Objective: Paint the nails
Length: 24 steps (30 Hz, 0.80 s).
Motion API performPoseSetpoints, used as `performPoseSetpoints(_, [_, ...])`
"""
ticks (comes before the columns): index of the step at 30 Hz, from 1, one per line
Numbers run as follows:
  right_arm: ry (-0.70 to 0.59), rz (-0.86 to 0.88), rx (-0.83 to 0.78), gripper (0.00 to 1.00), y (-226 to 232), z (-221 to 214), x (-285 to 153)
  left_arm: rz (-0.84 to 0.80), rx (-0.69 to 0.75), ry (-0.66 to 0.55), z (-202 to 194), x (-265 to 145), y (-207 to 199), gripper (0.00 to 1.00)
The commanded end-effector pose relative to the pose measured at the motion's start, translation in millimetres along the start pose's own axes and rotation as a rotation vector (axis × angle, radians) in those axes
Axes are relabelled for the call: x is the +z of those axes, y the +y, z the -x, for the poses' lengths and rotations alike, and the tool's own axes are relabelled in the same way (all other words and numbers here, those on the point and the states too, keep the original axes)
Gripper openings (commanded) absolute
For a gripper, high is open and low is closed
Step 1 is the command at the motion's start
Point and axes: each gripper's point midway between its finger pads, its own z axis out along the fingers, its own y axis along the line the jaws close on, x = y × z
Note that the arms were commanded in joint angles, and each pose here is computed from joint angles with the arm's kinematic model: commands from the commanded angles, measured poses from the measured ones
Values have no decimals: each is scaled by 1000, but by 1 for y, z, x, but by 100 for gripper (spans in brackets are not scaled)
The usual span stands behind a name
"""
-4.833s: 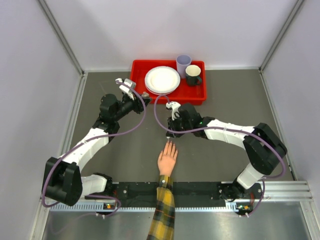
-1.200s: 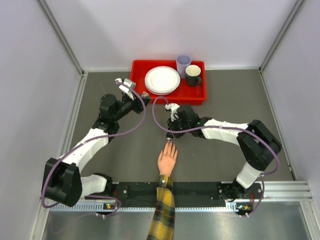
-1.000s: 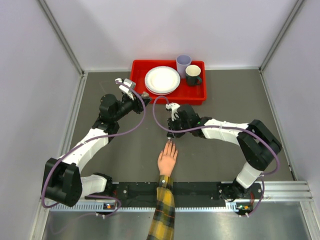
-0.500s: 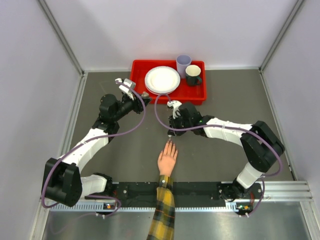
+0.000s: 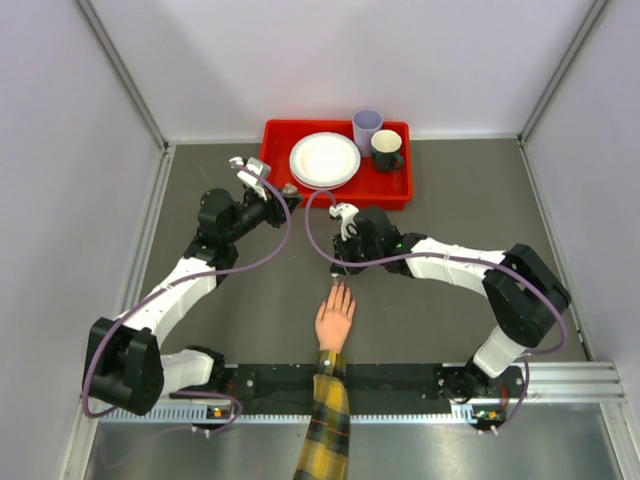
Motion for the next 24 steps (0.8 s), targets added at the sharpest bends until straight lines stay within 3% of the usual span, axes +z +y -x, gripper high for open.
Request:
performPoseSetpoints(1, [-45,26,-21,0,8,19,8,-5,40,-60,18,-4,-3,0])
performPoseSetpoints(24, [-54,-14,-3,0,-7,25,11,-4,41,-59,17,-4,-2,0])
